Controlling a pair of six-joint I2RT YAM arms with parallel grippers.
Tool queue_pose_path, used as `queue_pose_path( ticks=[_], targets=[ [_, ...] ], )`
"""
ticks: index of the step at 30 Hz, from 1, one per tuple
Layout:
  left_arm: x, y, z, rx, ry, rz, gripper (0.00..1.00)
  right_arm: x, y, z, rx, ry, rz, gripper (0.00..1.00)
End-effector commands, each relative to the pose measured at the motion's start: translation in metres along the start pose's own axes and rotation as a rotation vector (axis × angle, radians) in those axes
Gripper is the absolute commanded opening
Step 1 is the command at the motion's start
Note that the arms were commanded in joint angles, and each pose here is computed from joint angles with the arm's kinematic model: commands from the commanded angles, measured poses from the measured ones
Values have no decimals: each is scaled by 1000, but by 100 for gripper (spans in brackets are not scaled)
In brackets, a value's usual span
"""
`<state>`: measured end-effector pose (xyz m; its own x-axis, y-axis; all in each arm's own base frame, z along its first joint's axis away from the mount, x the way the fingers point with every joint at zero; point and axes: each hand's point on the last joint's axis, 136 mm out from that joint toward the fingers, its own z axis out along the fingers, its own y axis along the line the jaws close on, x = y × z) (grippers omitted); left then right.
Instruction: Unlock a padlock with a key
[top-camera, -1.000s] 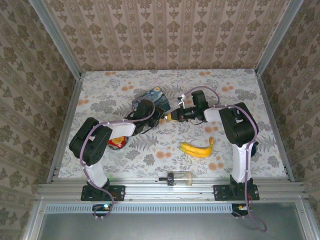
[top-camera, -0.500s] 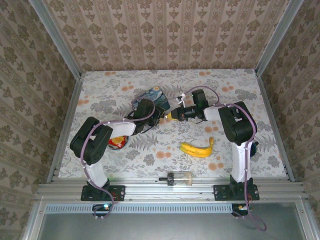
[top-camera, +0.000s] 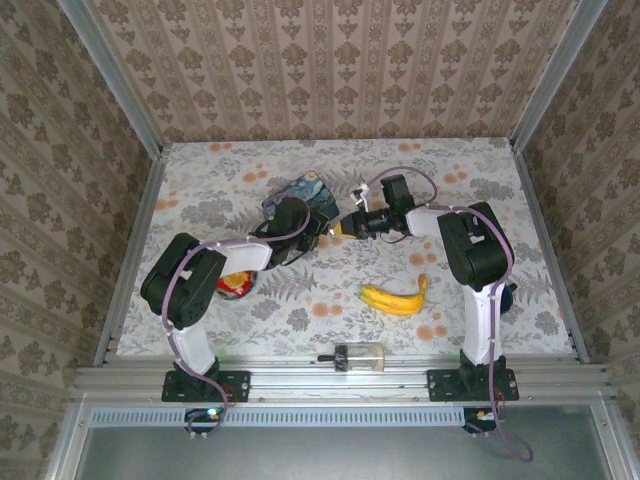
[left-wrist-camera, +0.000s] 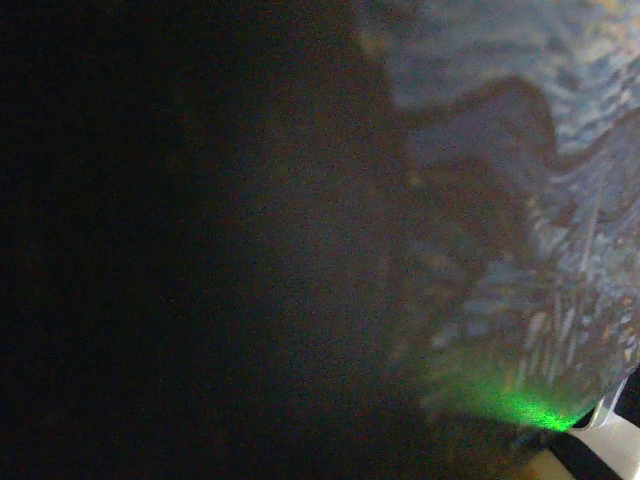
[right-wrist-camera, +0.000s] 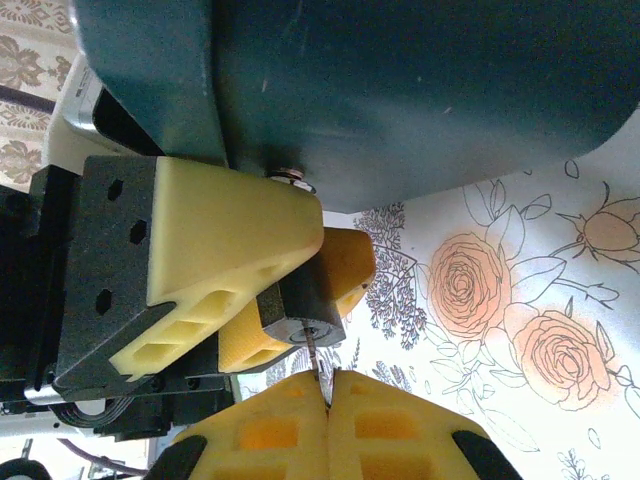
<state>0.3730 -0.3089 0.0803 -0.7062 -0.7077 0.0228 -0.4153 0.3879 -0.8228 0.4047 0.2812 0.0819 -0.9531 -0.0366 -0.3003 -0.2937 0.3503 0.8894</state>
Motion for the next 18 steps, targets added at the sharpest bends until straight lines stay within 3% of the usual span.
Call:
queue_pose_path(
  ticks=[1,3,11,18],
  targets=[
    [99,37,-17,-106,404,29,0,-65,44,-18,53,-225,-239,8],
    [96,41,-18,-113,393,18,0,-60,43,-20,65,-219,-231,14],
    [88,42,-17,-117,374,1,0,-43,36,-26,119,-206,-200,16],
    [80,45,-19,-122,351,-6,0,-30,35,-35,169,-217,-193,27]
  ],
)
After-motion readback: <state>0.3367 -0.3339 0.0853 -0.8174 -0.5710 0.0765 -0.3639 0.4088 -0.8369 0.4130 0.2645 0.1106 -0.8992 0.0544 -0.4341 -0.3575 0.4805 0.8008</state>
